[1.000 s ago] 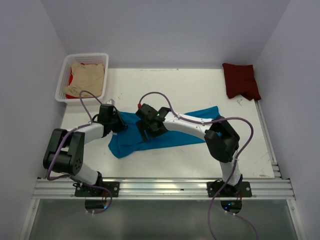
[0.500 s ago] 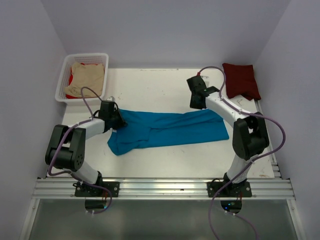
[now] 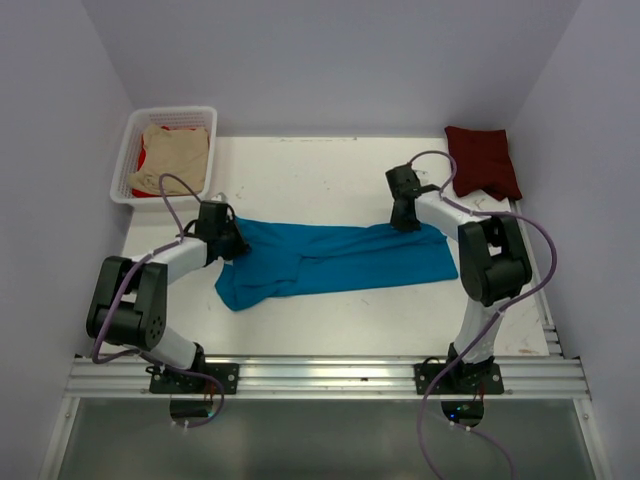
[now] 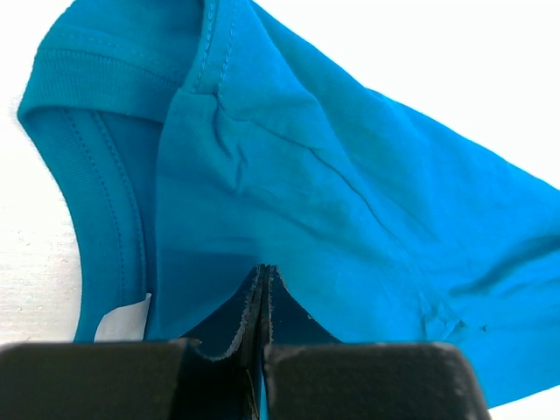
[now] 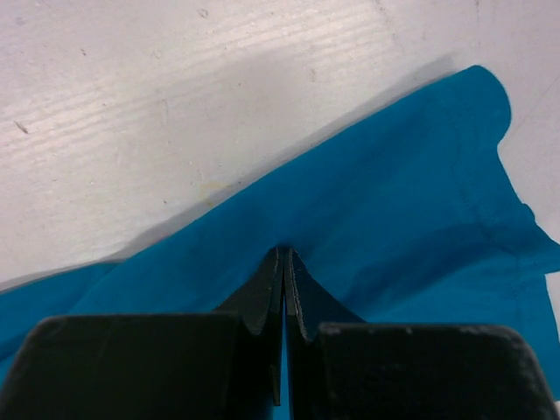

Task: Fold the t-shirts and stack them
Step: Fold the tshirt

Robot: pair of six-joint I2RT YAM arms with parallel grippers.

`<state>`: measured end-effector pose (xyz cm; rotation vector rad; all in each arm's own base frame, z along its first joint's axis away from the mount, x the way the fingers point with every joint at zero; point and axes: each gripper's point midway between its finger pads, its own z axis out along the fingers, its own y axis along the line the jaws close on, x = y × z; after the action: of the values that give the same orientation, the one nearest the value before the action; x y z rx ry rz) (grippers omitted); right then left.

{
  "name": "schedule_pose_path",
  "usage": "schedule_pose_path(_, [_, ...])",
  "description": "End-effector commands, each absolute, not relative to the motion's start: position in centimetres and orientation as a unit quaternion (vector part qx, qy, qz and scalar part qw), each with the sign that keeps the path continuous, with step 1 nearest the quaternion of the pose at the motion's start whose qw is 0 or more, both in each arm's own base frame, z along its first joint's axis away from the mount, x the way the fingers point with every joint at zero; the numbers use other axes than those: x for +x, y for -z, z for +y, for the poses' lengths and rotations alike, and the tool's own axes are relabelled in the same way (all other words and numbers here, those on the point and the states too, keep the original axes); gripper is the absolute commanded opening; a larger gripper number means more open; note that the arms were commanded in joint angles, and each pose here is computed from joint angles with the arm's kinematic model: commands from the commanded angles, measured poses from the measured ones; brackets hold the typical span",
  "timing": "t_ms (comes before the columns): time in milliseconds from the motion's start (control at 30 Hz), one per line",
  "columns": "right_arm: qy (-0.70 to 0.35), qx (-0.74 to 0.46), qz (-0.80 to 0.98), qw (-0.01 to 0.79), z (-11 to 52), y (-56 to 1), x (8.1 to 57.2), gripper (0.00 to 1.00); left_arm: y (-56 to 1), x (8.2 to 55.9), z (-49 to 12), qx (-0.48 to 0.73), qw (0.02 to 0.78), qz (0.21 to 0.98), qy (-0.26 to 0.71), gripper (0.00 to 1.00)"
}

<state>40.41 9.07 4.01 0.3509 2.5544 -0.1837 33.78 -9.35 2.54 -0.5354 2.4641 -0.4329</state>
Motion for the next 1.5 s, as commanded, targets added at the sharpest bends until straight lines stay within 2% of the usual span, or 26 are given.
schedule_pose_path(0, [0.053,0.131,0.952,0.270,9.7,-2.2,40.2,0.00,-3.3,34.2,-9.3,-0.204,0.305,0.915,0.169,0.00])
schedule_pose_path(200, [0.049,0.129,0.959,0.247,9.6,-0.1,38.5,0.00,-1.3,33.6,-9.9,-0.212,0.281,0.919,0.177,0.00])
schedule_pose_path(367, [0.038,0.125,0.963,0.234,9.7,0.6,36.9,0.00,0.1,36.3,-10.5,-0.224,0.283,0.914,0.186,0.00])
schedule_pose_path(467, [0.025,0.115,0.967,0.227,10.0,0.3,35.1,0.00,0.5,39.2,-11.0,-0.227,0.281,0.914,0.185,0.00])
schedule_pose_path(567, [0.024,0.088,0.972,0.215,10.9,0.0,32.8,0.00,-0.7,44.4,-12.2,-0.222,0.294,0.908,0.201,0.00])
schedule_pose_path(667, [0.026,0.065,0.976,0.205,11.6,-0.6,30.8,0.00,1.6,46.1,-12.7,-0.224,0.259,0.919,0.195,0.00])
schedule_pose_path(700, [0.026,0.047,0.977,0.205,12.5,-0.9,30.1,0.00,0.0,48.6,-13.3,-0.217,0.278,0.912,0.210,0.00])
schedule_pose_path(867, [0.000,0.019,0.980,0.196,15.4,-2.4,26.4,0.00,2.2,52.4,-14.9,-0.199,0.258,0.917,0.232,0.00])
schedule_pose_path(900, [-0.007,0.004,0.981,0.192,16.3,-2.5,25.4,0.00,0.9,54.0,-15.6,-0.190,0.268,0.910,0.252,0.00])
schedule_pose_path(933, [-0.013,-0.001,0.982,0.187,16.7,-2.6,24.7,0.00,2.4,54.2,-16.0,-0.187,0.255,0.913,0.258,0.00])
schedule_pose_path(1067, [-0.056,-0.018,0.984,0.166,19.9,-2.9,21.3,0.00,1.6,57.0,-18.7,-0.158,0.251,0.897,0.329,0.00])
schedule_pose_path(1233, [-0.080,-0.023,0.982,0.168,22.1,-3.7,19.5,0.00,2.7,58.4,-21.3,-0.139,0.234,0.874,0.403,0.00])
schedule_pose_path(1367, [-0.103,-0.030,0.981,0.159,24.3,-3.8,18.3,0.00,0.9,60.0,-23.7,-0.122,0.244,0.828,0.490,0.00])
schedule_pose_path(1467, [-0.117,-0.038,0.980,0.155,25.9,-4.0,17.3,0.00,0.6,60.7,-24.5,-0.114,0.241,0.814,0.516,0.00])
